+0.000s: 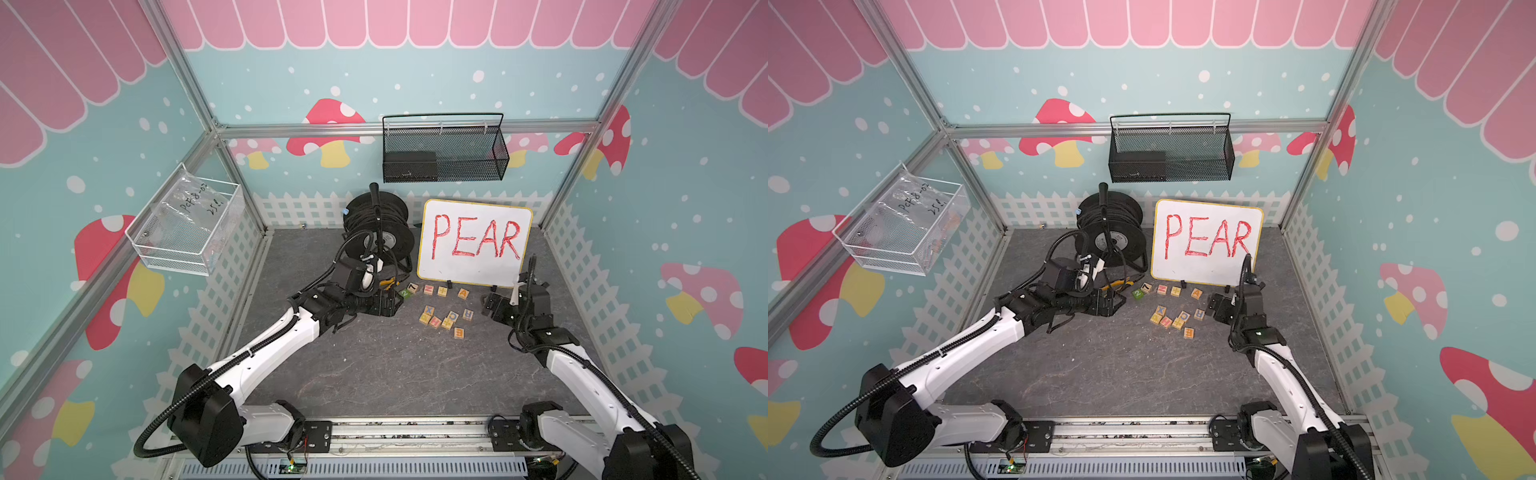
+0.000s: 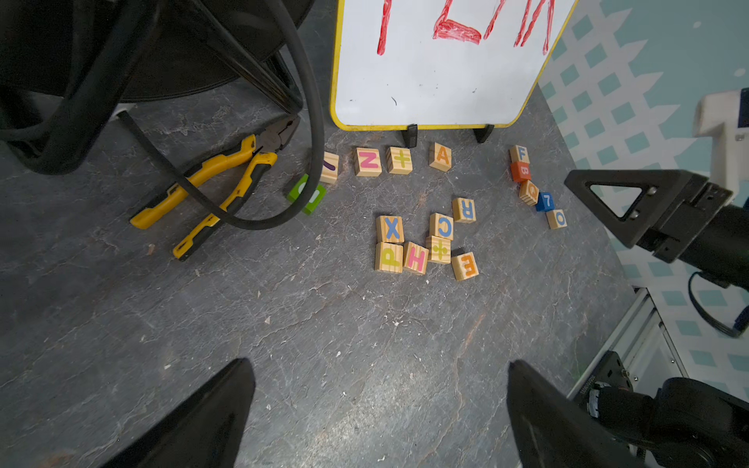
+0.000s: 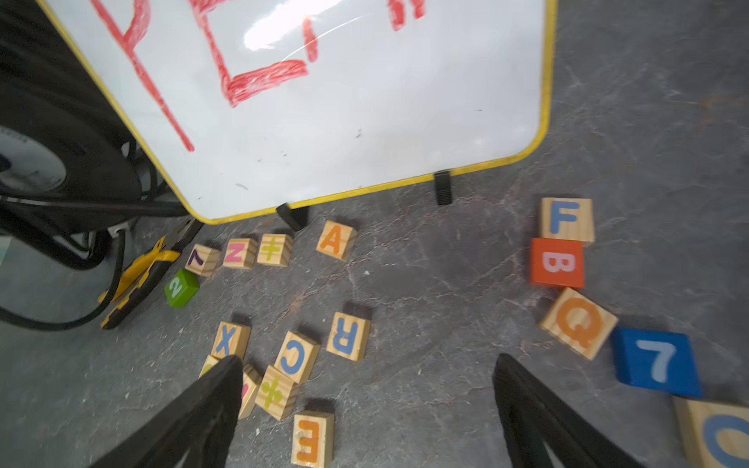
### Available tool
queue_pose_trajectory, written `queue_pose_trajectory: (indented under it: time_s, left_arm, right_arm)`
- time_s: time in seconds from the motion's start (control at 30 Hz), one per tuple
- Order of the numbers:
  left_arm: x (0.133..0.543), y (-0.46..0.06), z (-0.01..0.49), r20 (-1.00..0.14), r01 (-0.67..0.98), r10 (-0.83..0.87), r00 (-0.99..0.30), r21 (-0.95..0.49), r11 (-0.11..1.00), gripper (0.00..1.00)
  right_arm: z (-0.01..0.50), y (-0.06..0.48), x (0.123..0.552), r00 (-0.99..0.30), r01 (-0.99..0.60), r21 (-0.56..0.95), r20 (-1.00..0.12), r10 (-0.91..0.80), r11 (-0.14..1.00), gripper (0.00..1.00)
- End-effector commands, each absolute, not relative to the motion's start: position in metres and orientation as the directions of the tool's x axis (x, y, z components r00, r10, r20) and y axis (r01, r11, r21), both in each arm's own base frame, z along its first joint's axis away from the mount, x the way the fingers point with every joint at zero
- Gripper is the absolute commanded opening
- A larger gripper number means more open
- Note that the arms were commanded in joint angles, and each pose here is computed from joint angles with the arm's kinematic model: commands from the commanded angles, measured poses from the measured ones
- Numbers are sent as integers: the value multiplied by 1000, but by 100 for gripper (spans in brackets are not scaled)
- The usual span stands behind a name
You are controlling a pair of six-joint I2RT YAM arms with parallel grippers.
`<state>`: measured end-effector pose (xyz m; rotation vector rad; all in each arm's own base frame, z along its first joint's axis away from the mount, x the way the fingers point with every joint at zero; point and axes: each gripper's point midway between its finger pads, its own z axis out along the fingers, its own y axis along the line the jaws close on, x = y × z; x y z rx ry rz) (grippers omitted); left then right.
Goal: Spell the uppercase word “pear” with letter blocks
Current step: Pick up the letter block from the center of the board.
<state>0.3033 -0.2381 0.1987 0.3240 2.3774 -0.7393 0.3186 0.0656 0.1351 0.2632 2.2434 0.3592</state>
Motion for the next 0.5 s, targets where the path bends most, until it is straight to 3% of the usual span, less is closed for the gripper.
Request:
queue_pose_trajectory:
  time_s: [0.0, 0.2, 0.47]
  left_arm:
    - [305, -230, 206, -649, 372, 11, -761, -422, 827, 99]
    - [305, -224, 209, -666, 357, -1, -746, -402, 843, 99]
    - [293, -235, 197, -679, 348, 124, -723, -204, 915, 93]
  right_arm:
    - [142, 103, 327, -648, -88, 296, -742, 171, 951, 97]
    - [138, 130, 331, -659, -143, 271, -743, 113, 952, 96]
    - [161, 118, 318, -593, -113, 275, -790, 158, 955, 96]
